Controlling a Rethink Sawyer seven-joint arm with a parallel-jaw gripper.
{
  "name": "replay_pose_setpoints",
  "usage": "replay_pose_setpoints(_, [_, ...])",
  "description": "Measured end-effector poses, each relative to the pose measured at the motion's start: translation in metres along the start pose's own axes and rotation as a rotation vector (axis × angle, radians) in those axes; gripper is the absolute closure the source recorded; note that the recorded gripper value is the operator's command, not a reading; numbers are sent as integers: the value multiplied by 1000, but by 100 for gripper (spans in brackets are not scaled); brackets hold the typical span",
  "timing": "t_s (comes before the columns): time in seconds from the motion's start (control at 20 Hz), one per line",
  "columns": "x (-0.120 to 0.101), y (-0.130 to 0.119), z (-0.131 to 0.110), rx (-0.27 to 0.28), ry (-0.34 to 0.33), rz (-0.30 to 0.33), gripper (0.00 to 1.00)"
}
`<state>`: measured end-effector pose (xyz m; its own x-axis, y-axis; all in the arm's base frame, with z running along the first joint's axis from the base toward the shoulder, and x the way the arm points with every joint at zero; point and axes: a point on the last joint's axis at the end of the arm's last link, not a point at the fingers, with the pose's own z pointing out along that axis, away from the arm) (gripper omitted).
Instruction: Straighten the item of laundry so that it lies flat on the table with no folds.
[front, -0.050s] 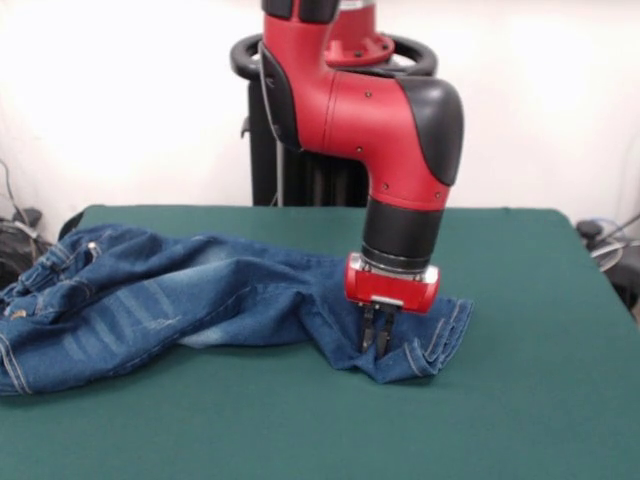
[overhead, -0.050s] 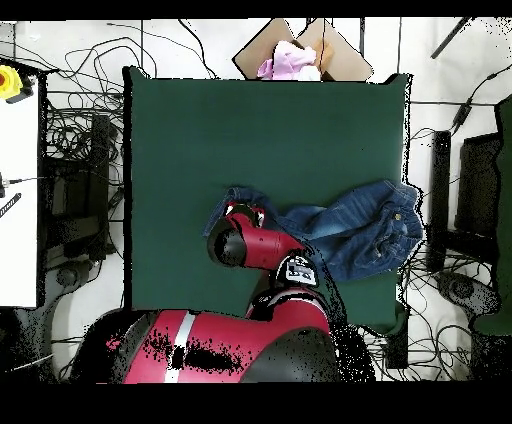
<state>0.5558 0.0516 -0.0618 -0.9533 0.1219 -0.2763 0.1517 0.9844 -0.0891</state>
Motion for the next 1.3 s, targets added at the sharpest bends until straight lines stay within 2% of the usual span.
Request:
replay_pose_setpoints(0.35, [0, 0, 0, -2, 1, 3, 100])
replay_pose_setpoints(0.8, [-3, -6, 1, -45, 16, 66, 100])
replay_pose_setpoints(1.3, [-6, -6, 1, -48, 26, 112, 100])
